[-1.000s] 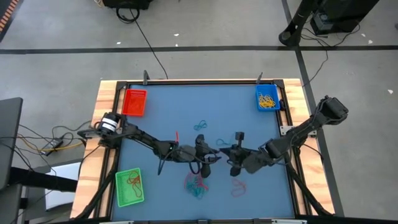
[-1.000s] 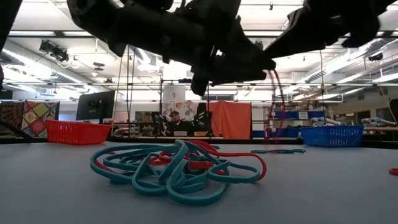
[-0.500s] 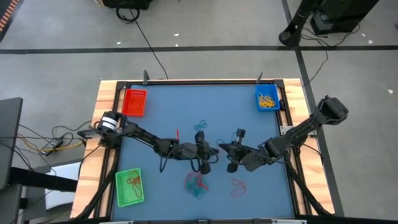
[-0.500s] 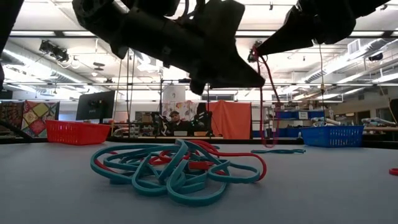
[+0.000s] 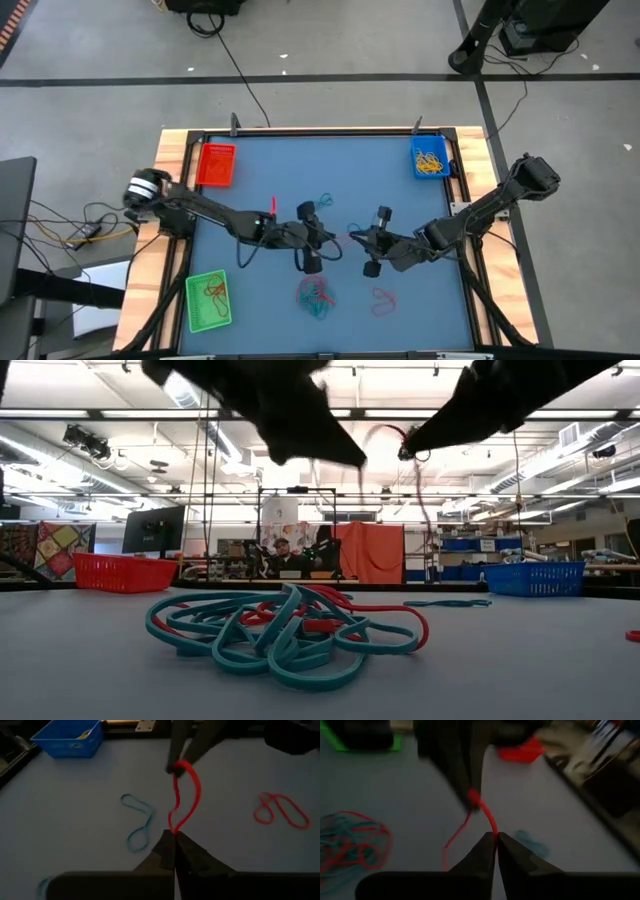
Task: Sort rubber bands into baskets
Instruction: Put the red rubber band into the green basket
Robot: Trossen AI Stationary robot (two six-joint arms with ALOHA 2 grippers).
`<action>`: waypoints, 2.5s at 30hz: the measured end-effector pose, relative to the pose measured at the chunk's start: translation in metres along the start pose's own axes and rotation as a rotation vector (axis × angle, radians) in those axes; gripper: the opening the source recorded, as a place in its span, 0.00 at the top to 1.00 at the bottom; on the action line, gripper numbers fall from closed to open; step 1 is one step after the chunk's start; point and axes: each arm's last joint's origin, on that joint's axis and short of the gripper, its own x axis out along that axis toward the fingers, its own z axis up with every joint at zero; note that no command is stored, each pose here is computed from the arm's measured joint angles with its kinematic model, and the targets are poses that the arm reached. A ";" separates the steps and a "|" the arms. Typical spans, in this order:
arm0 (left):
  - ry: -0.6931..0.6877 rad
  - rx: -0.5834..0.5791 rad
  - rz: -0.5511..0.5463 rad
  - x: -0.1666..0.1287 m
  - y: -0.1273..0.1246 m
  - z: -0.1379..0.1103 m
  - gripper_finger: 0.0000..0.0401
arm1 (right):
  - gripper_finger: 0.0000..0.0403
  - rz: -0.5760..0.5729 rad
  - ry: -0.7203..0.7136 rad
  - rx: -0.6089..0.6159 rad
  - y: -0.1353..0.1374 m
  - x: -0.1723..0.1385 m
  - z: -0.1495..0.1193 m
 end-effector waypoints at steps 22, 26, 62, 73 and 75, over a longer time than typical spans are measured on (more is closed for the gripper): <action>0.432 -0.115 0.092 -0.140 0.005 -0.013 1.00 | 0.57 0.355 -0.057 0.332 0.011 0.070 -0.009; 0.578 -0.124 0.094 -0.155 -0.003 -0.028 1.00 | 0.57 0.347 -0.046 0.354 0.020 0.083 -0.024; 1.270 -0.405 -0.125 -0.246 -0.065 -0.077 0.99 | 0.60 0.311 -0.025 0.459 0.045 0.077 -0.039; 1.440 -0.472 -0.064 -0.251 -0.063 -0.080 0.99 | 0.60 0.305 -0.001 0.401 0.045 0.077 -0.043; 1.425 -0.474 -0.052 -0.249 -0.062 -0.080 0.99 | 0.60 0.299 -0.003 0.385 0.043 0.079 -0.043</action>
